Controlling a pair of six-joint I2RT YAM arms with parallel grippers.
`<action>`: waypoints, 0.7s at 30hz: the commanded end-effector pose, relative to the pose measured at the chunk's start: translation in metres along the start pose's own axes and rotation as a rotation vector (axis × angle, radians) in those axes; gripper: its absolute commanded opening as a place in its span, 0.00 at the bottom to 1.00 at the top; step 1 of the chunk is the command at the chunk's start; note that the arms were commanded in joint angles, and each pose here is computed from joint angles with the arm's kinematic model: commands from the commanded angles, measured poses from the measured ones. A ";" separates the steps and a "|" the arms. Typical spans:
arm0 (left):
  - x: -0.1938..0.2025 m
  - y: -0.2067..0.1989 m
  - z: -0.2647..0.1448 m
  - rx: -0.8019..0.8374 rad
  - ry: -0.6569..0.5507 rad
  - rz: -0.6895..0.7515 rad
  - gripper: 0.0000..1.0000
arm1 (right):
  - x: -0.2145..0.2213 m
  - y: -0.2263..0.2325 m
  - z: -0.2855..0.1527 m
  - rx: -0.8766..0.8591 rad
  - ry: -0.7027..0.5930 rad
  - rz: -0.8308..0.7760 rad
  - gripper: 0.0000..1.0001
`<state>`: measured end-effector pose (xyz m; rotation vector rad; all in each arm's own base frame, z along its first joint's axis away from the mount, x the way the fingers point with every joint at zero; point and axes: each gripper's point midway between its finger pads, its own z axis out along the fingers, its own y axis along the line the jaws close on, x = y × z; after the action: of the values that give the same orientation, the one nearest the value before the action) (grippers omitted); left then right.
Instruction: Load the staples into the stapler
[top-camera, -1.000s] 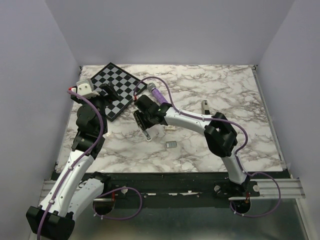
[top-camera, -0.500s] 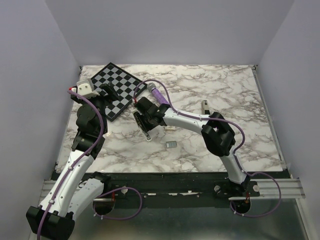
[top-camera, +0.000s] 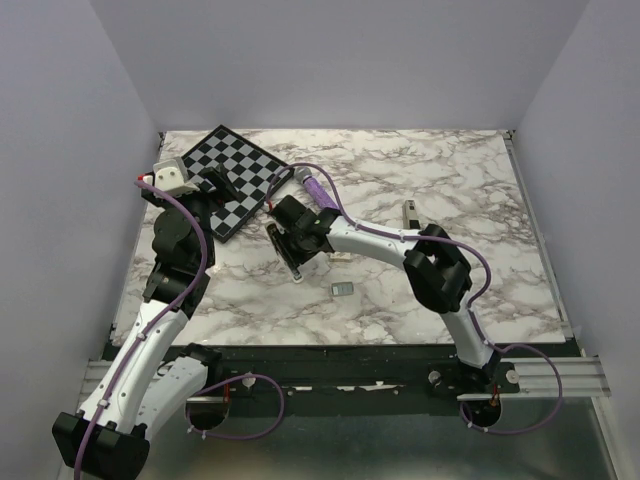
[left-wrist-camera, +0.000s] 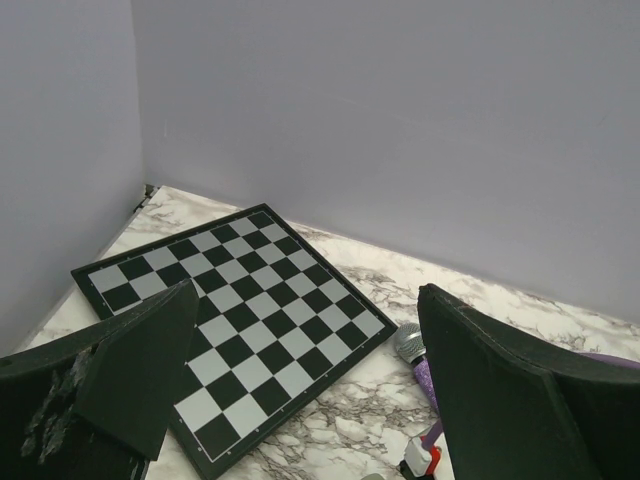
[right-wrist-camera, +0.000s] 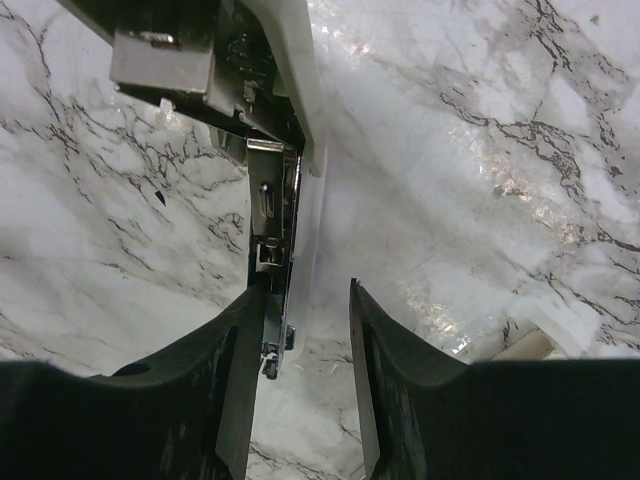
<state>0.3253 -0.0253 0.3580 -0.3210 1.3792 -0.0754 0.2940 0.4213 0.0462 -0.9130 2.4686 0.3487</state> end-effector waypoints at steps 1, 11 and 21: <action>-0.004 0.002 0.000 -0.005 -0.021 -0.006 0.99 | 0.017 -0.001 -0.013 -0.012 0.059 -0.019 0.47; 0.001 -0.001 0.002 0.008 -0.009 -0.008 0.99 | 0.009 0.001 -0.031 -0.033 0.010 -0.020 0.47; 0.026 -0.008 0.012 0.020 0.077 0.002 0.99 | 0.001 0.006 -0.052 -0.102 -0.253 -0.076 0.47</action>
<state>0.3350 -0.0298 0.3461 -0.3144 1.4154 -0.0743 0.2643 0.3862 0.0716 -0.9524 2.3594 0.4359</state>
